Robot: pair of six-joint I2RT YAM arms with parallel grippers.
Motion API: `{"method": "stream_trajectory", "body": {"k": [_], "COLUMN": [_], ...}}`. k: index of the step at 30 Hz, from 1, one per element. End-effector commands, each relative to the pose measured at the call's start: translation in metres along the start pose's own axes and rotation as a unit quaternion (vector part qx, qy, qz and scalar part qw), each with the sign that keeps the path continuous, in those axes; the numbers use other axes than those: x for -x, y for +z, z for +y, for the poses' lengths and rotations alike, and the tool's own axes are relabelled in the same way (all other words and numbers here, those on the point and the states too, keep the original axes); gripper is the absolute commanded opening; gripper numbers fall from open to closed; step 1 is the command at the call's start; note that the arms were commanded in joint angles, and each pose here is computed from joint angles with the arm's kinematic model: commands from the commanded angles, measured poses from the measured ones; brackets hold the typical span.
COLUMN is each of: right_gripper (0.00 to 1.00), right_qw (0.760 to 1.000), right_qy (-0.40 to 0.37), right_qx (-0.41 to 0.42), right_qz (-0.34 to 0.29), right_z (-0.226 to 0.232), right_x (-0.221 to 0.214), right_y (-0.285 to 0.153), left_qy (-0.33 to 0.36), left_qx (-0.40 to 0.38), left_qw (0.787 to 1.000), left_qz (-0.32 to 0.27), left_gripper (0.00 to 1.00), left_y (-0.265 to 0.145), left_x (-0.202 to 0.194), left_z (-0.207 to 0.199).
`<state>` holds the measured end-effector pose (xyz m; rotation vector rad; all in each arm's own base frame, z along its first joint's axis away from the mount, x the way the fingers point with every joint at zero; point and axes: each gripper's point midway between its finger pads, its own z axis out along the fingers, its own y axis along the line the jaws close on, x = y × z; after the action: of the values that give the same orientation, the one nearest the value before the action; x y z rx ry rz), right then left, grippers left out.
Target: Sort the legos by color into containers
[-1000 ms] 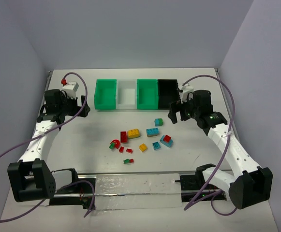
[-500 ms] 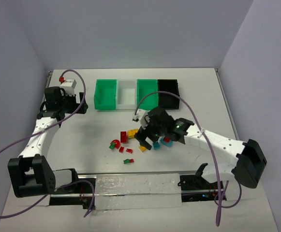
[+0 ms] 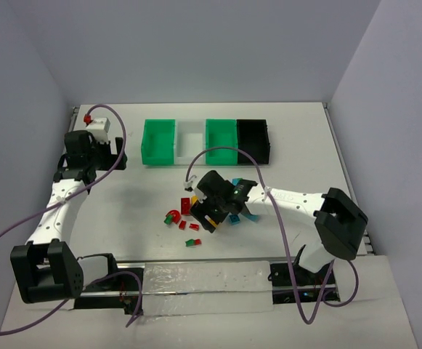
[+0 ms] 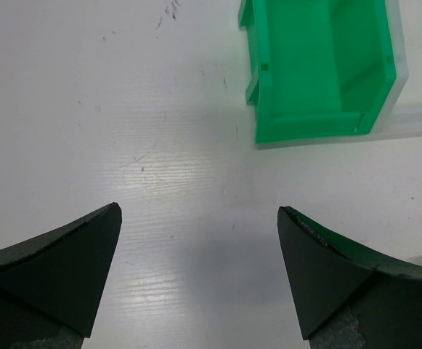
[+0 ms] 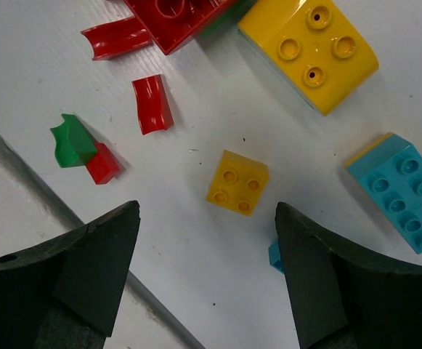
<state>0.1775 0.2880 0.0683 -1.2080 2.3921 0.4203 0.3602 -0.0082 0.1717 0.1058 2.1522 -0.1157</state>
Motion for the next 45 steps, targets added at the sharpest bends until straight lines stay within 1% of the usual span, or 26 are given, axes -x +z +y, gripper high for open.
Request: {"method": "stream_trajectory", "body": {"k": [1,8,11,16,25,26,30,31,35,36,37,38,39,41,44,45], "right_gripper": [0.81,0.74,0.7,0.67,0.59,0.58,0.48,0.47,0.32,0.26,0.17,0.12,0.09,0.03,0.02,0.02], "right_qw": [0.999,0.996,0.995,0.994,0.992,0.992,0.993,0.993,0.995,0.996,0.996,0.997,0.997,0.996,0.991,0.988], "right_qy": [0.042,0.083,0.088,0.095,0.101,0.101,0.098,0.097,0.084,0.08,0.075,0.071,0.069,0.068,0.068,0.081], "right_qx": [-0.001,0.005,0.001,-0.008,-0.014,-0.016,-0.026,-0.027,-0.036,-0.038,-0.037,-0.036,-0.035,-0.035,-0.048,-0.064], "right_qz": [0.001,0.032,0.038,0.054,0.068,0.068,0.063,0.063,0.039,0.031,0.013,0.0,-0.015,-0.049,-0.101,-0.114], "right_z": [0.002,-0.005,-0.007,-0.009,-0.011,-0.012,-0.015,-0.016,-0.02,-0.021,-0.021,-0.022,-0.023,-0.029,-0.048,-0.066], "right_x": [0.012,0.005,0.003,-0.001,-0.008,-0.008,-0.008,-0.008,-0.001,0.003,0.012,0.018,0.025,0.041,0.068,0.074], "right_y": [0.003,0.018,0.022,0.031,0.041,0.041,0.039,0.038,0.025,0.02,0.011,0.003,-0.005,-0.025,-0.057,-0.068], "left_qy": [0.001,0.002,0.004,0.005,0.009,0.008,0.01,0.011,0.014,0.015,0.018,0.02,0.023,0.026,0.032,0.032], "left_qx": [0.014,0.022,0.026,0.03,0.043,0.044,0.044,0.043,0.038,0.035,0.032,0.025,0.019,0.014,0.002,-0.001], "left_qw": [0.999,0.999,0.999,0.999,0.999,0.999,0.999,0.999,0.999,0.999,0.999,0.999,0.999,0.999,0.999,0.999], "left_qz": [-0.031,-0.031,-0.032,-0.029,-0.03,-0.03,-0.028,-0.028,-0.026,-0.027,-0.027,-0.029,-0.031,-0.032,-0.031,-0.029], "left_gripper": [0.99,0.99,0.99,0.99,0.99,0.99,0.99,0.99,0.99,0.99,0.99,0.99,0.99,0.99,0.99,0.99], "left_y": [-0.013,-0.013,-0.013,-0.012,-0.01,-0.01,-0.01,-0.009,-0.01,-0.01,-0.011,-0.011,-0.012,-0.012,-0.012,-0.012], "left_x": [0.02,0.021,0.021,0.017,0.017,0.017,0.016,0.015,0.015,0.016,0.017,0.018,0.019,0.02,0.022,0.021], "left_z": [0.003,0.006,0.007,0.009,0.014,0.014,0.014,0.014,0.013,0.012,0.011,0.009,0.006,0.005,0.001,0.0]}}
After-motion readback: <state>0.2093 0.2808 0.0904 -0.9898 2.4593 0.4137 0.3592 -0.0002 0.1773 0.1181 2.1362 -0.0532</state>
